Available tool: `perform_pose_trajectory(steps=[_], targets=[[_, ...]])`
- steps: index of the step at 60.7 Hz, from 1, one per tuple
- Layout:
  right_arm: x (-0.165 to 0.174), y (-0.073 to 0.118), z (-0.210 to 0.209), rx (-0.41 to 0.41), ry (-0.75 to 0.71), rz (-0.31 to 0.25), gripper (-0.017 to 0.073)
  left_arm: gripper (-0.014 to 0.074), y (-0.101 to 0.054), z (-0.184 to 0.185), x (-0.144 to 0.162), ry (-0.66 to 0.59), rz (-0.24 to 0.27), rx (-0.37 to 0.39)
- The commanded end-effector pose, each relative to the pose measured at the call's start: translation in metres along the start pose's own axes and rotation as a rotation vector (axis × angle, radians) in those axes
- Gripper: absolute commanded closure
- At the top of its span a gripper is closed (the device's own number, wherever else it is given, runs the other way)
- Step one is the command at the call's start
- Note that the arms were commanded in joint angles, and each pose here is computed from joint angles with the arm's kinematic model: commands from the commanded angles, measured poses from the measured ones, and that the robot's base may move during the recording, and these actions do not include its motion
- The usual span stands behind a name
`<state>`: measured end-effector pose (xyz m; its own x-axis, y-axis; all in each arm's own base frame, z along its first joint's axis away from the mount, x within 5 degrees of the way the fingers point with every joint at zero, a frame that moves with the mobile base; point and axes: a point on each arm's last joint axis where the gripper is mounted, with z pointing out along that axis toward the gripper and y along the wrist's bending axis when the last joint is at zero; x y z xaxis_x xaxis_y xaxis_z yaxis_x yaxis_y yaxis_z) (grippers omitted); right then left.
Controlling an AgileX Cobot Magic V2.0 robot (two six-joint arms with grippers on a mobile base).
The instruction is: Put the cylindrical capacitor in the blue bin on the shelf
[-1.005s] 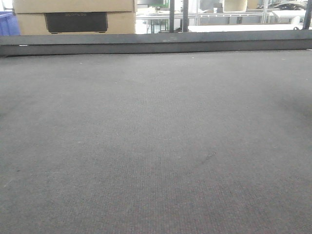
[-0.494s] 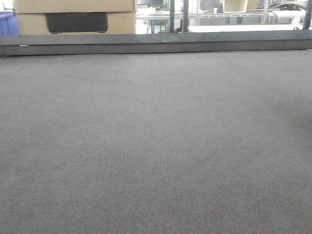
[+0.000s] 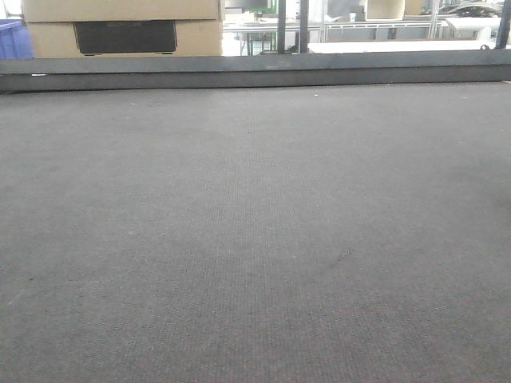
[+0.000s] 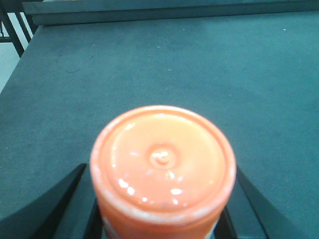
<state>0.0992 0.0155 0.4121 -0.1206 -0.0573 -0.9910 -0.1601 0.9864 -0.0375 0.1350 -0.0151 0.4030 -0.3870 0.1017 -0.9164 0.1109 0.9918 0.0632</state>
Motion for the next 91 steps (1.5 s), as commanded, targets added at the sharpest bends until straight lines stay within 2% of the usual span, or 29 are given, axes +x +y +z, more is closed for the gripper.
perform_pose_trajectory(steps=[1,91], targets=[[-0.0022,-0.0002,-0.0069,0.004,-0.036,-0.003,0.0692,0.0705,0.0002,-0.0036,-0.0049,-0.042,-0.004,0.000],[-0.0025,-0.0002,-0.0083,0.004,-0.041,-0.003,0.0692,0.0705,0.0002,-0.0036,-0.0050,-0.045,-0.004,0.000]])
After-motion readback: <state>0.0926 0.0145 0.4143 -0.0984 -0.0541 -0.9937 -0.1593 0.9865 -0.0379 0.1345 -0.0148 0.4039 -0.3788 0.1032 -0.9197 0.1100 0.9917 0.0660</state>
